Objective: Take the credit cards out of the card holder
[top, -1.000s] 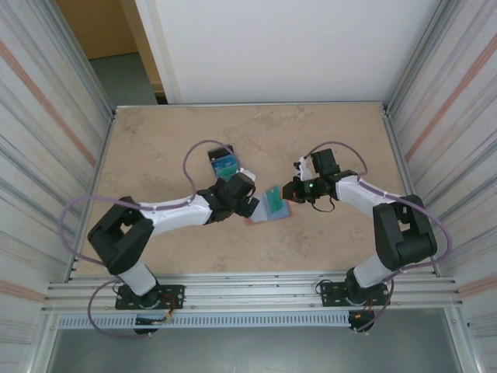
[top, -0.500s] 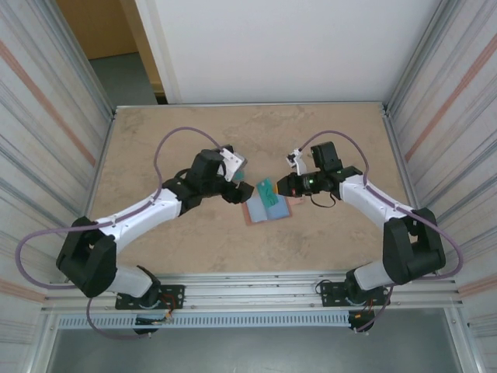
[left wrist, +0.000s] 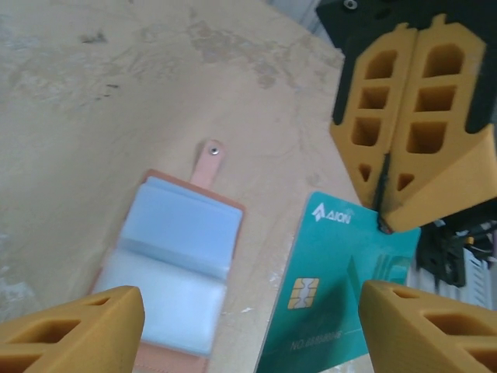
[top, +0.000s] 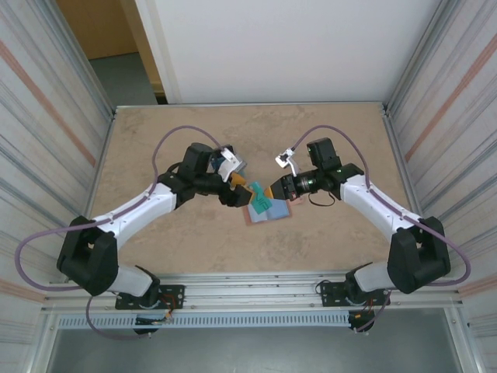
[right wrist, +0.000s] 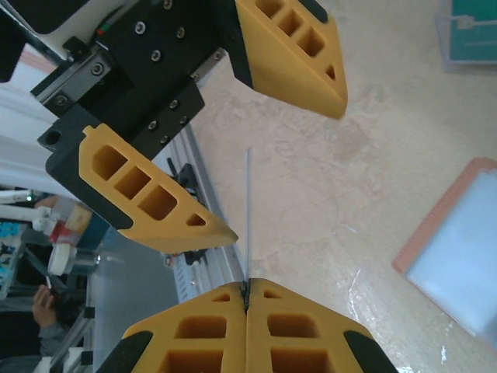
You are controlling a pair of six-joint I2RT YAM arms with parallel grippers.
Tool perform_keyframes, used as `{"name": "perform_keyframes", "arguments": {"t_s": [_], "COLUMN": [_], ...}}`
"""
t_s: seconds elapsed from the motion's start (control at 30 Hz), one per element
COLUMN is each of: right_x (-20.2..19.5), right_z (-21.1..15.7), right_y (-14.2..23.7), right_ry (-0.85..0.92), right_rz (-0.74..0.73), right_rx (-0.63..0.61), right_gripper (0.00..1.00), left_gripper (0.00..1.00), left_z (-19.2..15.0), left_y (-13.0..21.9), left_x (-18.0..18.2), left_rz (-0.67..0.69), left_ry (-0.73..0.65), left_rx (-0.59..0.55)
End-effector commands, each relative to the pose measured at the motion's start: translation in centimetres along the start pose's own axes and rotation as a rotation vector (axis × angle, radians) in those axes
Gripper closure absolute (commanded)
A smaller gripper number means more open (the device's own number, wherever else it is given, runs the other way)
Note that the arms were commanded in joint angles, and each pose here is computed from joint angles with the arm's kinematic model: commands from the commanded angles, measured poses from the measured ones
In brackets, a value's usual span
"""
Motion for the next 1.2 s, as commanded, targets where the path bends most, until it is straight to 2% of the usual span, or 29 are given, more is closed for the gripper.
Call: {"name": "perform_keyframes", "arguments": {"t_s": [0.0,0.1,0.2,0.4,0.43,0.57,0.7,0.93,1.03,1.17], "right_x": [2.2,2.2,2.2,2.0,1.9,1.4,1.0,1.5,2.0,3.0], "right_z": [0.4,0.4,0.5,0.7,0.7,1.0,1.4,2.2,2.5,2.5], "right_y": [0.7,0.5,0.4,0.5,0.6,1.3,2.4,3.2,3.0,1.8], "right_ry": [0.068,0.066,0.068,0.075,0.072,0.072,0.059,0.034,0.038,0.078], "right_rz": [0.051,0.054,0.058,0.036,0.023,-0.037,-0.084,-0.045,0.0,0.014], "right_rx": [-0.002,0.004,0.008,-0.004,-0.009,-0.051,-0.124,-0.284,-0.34,-0.388], "right_gripper": [1.0,1.0,1.0,1.0,1.0,0.76,0.56,0.45,0.44,0.43], "left_gripper": [0.32,0.43,0.59,1.0,1.0,1.0,1.0,1.0,1.0,1.0], "left_z": [1.0,1.1,1.3,1.5,1.5,2.1,3.0,4.5,4.8,5.1], "left_y": [0.2,0.0,-0.2,-0.3,-0.3,0.4,1.7,5.7,7.2,8.3], "left_x": [-1.8,-2.6,-3.4,-4.0,-4.1,-4.0,-3.5,-2.6,-2.4,-2.4], "left_rz": [-0.11,-0.154,-0.196,-0.23,-0.23,-0.192,-0.092,0.135,0.186,0.215], "left_ry": [-0.037,-0.037,-0.046,-0.034,-0.034,-0.031,-0.029,0.007,0.044,0.083], "left_rx": [-0.021,-0.023,-0.027,-0.033,-0.036,-0.074,-0.155,-0.35,-0.445,-0.517]}}
Point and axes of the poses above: each hand's point on the last joint's axis, 136 mm out from that joint toward the fingers, its own y axis back along the fingers, its own x axis along the line the jaws close on, z = x × y, the point moved 1 cm from there along y, back along the fingers, and after that the axes turned 5 degrees about -y, right-handed, at the moved point
